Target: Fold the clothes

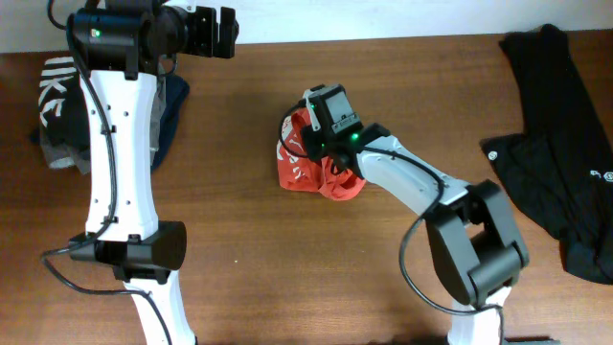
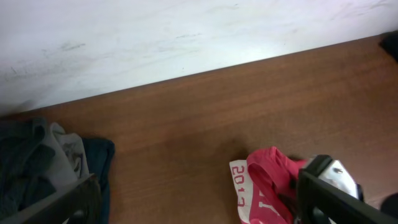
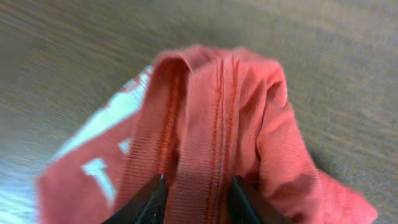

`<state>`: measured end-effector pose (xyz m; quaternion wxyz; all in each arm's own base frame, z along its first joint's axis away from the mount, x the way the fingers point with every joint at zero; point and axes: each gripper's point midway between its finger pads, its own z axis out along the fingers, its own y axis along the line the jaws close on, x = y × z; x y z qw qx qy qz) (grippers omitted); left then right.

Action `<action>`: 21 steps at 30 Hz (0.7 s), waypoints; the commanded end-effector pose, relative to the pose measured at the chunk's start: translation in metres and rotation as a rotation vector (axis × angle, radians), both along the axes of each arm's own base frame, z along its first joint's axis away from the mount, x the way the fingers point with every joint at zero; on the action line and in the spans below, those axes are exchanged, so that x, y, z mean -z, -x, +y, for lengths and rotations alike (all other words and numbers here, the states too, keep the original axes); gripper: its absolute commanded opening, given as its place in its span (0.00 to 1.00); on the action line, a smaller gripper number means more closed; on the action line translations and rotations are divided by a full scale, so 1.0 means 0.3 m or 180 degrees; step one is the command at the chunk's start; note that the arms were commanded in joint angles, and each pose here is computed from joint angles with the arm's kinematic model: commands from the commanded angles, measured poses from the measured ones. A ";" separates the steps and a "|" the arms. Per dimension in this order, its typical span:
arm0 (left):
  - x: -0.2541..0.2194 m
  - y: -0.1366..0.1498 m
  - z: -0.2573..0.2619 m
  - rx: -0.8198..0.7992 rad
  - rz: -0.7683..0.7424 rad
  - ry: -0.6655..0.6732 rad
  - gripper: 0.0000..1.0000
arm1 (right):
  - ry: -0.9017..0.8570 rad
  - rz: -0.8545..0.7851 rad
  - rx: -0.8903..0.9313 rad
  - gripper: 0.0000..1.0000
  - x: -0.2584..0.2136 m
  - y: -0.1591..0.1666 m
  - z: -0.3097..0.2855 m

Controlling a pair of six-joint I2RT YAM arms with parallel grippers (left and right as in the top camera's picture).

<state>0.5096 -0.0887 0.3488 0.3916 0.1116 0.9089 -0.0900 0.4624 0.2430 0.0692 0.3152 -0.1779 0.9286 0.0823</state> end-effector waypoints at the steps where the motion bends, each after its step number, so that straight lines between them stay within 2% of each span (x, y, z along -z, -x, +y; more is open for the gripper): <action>1: 0.044 -0.022 0.005 -0.0055 0.0090 -0.0002 0.99 | 0.0163 -0.0017 0.0115 0.38 0.033 -0.010 -0.024; 2: 0.052 -0.025 0.004 -0.0054 0.0106 -0.0004 0.99 | 0.0202 -0.0038 0.0164 0.36 0.032 -0.016 -0.036; 6: 0.076 -0.033 0.002 -0.0052 0.0156 -0.0011 0.99 | 0.0267 -0.0125 0.0384 0.18 0.003 -0.043 -0.081; 10: 0.076 -0.036 0.002 -0.0053 0.0149 -0.0011 0.99 | 0.0155 -0.0134 0.0600 0.09 -0.096 -0.074 -0.135; 16: 0.076 -0.036 0.003 -0.0024 0.0137 -0.0044 0.99 | 0.0009 0.0129 0.0793 0.04 -0.198 -0.078 -0.215; 21: 0.076 -0.037 0.009 -0.0043 0.0133 -0.0071 0.99 | -0.0246 0.0533 0.0956 0.04 -0.199 -0.055 -0.303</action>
